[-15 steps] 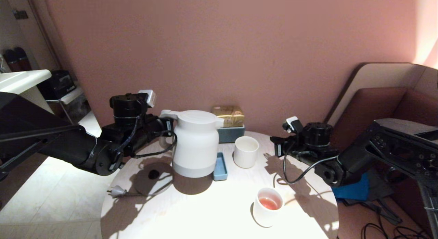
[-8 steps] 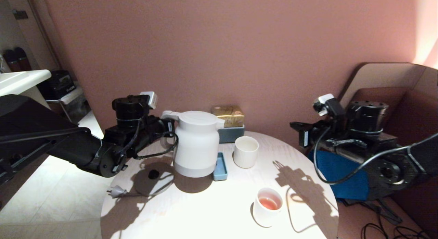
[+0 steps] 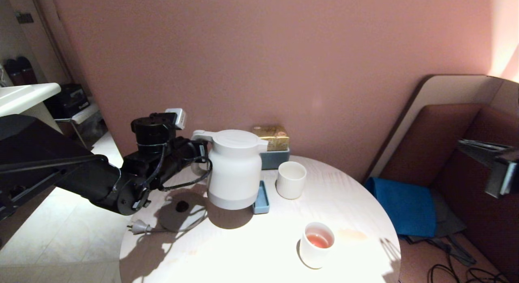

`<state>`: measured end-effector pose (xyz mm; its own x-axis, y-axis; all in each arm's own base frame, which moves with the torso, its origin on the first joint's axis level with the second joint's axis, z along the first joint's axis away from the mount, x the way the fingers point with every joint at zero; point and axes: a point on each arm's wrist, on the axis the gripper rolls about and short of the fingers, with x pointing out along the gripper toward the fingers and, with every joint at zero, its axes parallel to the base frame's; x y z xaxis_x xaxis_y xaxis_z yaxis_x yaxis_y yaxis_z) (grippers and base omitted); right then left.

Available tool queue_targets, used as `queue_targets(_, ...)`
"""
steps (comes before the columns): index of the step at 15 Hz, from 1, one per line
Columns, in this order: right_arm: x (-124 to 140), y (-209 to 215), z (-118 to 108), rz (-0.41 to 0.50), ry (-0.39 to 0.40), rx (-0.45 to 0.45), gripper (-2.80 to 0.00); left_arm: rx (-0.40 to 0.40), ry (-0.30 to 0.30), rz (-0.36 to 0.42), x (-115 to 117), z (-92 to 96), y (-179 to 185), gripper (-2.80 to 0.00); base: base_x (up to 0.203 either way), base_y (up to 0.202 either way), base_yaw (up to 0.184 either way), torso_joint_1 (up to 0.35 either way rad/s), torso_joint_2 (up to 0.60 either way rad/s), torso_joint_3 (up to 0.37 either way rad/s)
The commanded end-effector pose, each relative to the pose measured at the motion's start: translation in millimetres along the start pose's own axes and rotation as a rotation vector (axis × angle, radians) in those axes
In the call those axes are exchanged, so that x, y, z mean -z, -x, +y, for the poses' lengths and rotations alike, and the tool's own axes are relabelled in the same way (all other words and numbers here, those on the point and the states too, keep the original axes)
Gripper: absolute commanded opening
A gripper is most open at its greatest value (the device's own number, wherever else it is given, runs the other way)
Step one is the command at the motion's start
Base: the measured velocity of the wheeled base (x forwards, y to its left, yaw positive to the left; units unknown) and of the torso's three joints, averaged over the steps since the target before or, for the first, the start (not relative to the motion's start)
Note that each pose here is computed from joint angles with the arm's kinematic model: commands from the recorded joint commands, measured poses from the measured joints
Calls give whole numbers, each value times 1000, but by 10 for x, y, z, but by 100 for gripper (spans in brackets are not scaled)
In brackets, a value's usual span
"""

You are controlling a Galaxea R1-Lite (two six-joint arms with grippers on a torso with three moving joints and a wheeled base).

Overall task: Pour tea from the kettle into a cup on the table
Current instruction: Pour water into the cup

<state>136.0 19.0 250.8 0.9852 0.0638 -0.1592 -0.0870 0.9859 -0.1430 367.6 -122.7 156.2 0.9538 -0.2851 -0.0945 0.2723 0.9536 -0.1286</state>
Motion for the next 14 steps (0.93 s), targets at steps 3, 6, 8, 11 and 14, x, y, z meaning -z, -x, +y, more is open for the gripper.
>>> queue_targets(3,574,1224,-45,-89,-23,78,-280,13,4,-27,-87,-46,50,-280,0,0,0,0,0,0)
queue_targets(6,1010,1411,21,-50,-50,235,-280,16,3,-22,-73,-60,49,-280,0,0,0,0,0,0)
queue_targets(8,1181,1360,72,-16,-73,262,-280,15,4,-27,-88,-56,49,-280,0,0,0,0,0,0)
queue_targets(11,1375,1231,111,-59,-97,149,-280,14,5,-27,-87,-50,44,-280,0,0,0,0,0,0)
queue_targets(14,1472,1179,139,-102,-82,41,-280,15,4,-27,-88,-56,49,-280,0,0,0,0,0,0)
